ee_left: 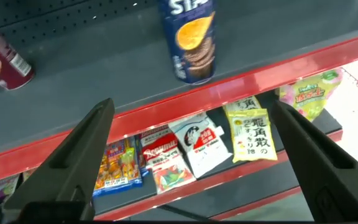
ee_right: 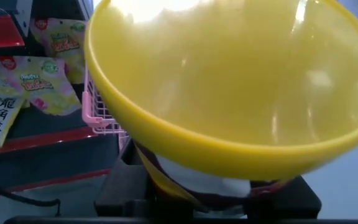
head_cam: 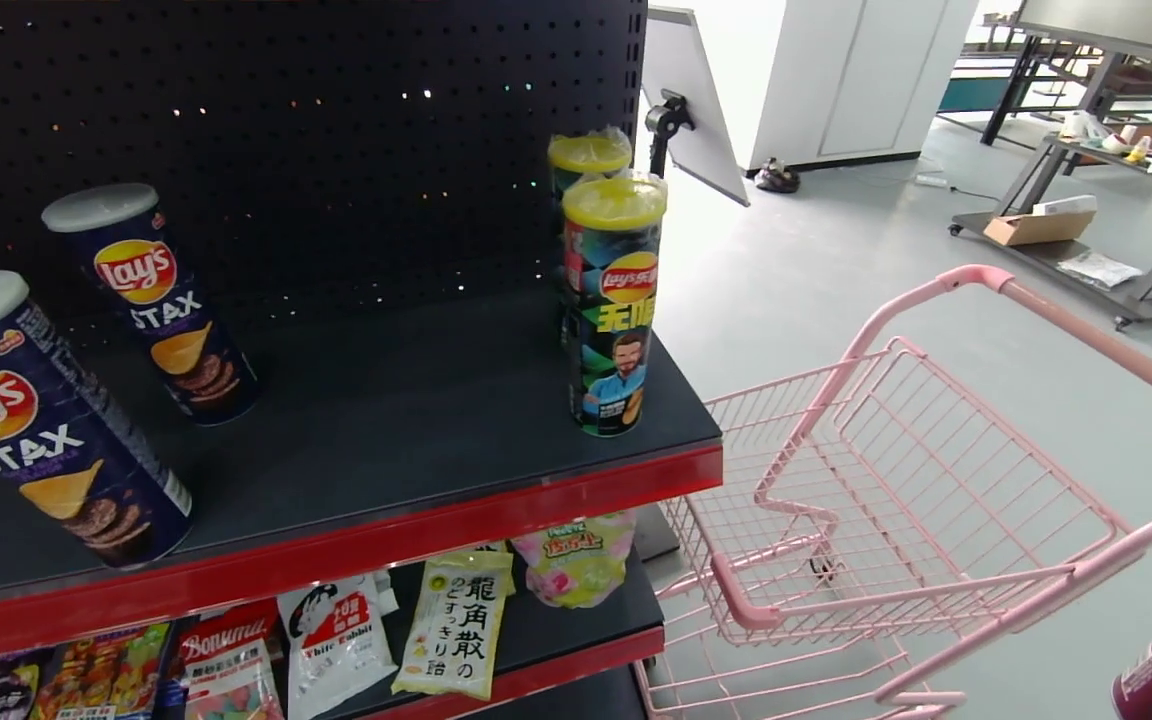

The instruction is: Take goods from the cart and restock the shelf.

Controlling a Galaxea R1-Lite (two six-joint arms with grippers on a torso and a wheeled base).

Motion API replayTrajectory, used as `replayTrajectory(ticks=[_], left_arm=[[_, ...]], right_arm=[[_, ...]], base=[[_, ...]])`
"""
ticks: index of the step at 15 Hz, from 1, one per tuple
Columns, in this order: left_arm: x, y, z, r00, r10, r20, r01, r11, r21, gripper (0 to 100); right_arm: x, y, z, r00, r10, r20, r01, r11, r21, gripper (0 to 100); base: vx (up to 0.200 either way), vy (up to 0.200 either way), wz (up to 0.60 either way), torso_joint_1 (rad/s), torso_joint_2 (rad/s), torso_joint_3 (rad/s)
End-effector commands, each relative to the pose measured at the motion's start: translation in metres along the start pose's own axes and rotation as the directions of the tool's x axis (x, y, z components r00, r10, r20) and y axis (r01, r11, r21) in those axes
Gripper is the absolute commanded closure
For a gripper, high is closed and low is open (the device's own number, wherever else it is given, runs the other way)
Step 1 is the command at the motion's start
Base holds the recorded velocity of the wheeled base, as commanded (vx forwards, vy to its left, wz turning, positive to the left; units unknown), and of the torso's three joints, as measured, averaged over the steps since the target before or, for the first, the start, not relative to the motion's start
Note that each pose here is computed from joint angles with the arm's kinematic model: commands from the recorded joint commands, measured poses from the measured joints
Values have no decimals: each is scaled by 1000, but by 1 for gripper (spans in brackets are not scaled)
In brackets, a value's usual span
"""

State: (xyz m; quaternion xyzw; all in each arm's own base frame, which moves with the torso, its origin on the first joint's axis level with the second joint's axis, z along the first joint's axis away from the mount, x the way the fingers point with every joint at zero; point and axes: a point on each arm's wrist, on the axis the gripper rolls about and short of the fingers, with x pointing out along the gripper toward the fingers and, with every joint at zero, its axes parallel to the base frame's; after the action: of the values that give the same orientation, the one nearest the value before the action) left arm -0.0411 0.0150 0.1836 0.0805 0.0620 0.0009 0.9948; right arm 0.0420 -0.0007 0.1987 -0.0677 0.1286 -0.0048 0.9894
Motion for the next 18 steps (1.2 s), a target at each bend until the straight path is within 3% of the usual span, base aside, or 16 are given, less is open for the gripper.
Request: replayTrajectory(ticks=[1,5,11,15,18], left_arm=[[0,0,0,1000,0,-2,0,1000,0,0],[1,0,-1,1000,0,-5,0,1000,1,0],[1,0,-1,1000,3,-10,-2,1000,7,0],[4,-1,-1,999,19,-27,-17,996,82,0],[2,0,-2,1000,20,-19,-18,996,93,0]], right_arm=[[3,0,-1,1000,2,-18,-2,1000,-1,100],[4,0,-3,1000,2,-29,-2,1000,-4,100],[5,1,-7,999,2,-41,-2,1000,-4,100],[0,1,-11,1000,-3,-28,3,1000,6,100],[-4,3,-20,1000,0,-18,0,1000,11,100]], base=[[0,0,0,0,0,0],[0,0,0,0,0,0],[0,0,600,5,-2,2],[0,0,150,1,1,2],[0,0,0,0,0,0]])
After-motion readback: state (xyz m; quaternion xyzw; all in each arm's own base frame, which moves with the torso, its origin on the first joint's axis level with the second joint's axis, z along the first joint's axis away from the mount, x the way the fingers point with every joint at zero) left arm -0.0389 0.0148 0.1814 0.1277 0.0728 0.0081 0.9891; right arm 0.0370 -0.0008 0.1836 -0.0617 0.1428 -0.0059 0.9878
